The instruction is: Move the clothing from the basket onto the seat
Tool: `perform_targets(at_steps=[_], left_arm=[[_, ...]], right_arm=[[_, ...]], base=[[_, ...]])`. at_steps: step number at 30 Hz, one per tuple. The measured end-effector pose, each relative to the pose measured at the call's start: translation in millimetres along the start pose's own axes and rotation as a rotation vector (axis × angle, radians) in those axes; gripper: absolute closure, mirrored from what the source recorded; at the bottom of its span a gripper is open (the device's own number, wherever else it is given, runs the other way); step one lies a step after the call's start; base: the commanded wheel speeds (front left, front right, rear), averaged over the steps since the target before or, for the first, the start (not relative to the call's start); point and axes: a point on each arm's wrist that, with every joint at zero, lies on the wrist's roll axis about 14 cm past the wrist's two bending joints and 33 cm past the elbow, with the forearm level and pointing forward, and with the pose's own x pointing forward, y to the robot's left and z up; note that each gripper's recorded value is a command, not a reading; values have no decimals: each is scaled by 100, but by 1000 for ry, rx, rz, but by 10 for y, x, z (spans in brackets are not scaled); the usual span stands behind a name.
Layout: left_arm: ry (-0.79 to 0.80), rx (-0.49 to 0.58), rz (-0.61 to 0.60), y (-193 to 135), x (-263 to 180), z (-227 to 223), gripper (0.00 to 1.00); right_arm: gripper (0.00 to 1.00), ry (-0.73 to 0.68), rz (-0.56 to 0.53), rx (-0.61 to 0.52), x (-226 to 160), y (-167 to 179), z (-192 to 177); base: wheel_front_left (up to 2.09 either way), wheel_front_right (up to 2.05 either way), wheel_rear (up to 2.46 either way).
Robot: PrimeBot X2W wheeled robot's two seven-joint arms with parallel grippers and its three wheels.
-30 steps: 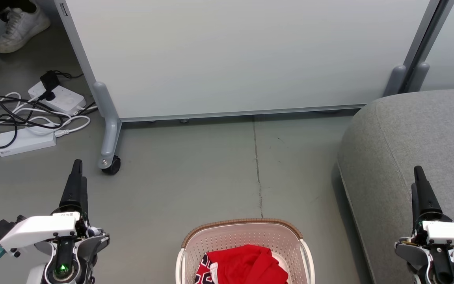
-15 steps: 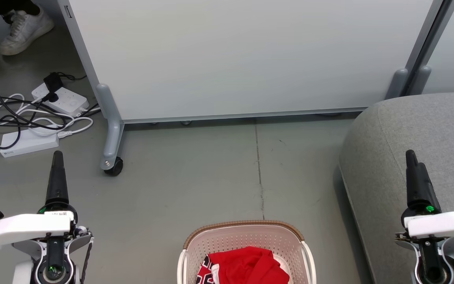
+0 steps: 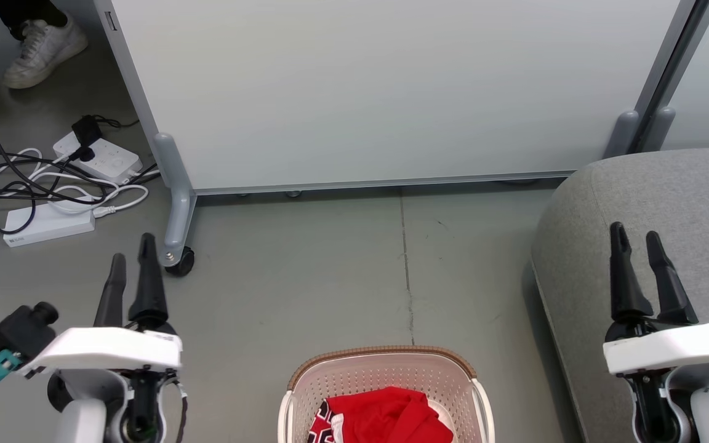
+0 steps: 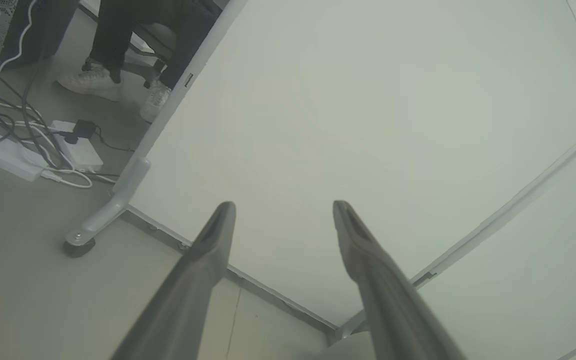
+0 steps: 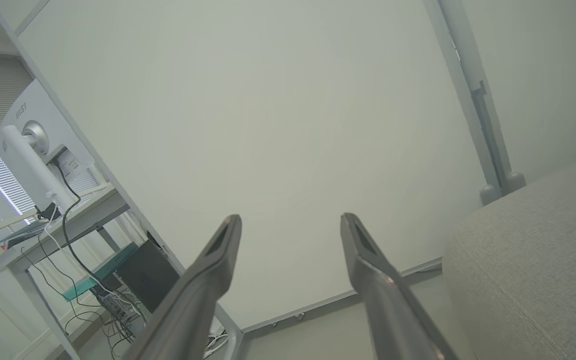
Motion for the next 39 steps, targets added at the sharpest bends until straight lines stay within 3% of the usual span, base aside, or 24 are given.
perform_targets(at_steps=[10, 24, 39], left_arm=[[18, 244, -84, -313, -77, -203, 0], [83, 540, -144, -378, -217, -612, 0], [88, 649, -179, -415, -332, -776, 0]], right_arm=[[0, 40, 35, -106, -104, 79, -144], [0, 85, 48, -260, -205, 37, -296], [0, 117, 90, -335, -269, 111, -435]], base=[[0, 0, 0], [0, 0, 0], [0, 0, 0]])
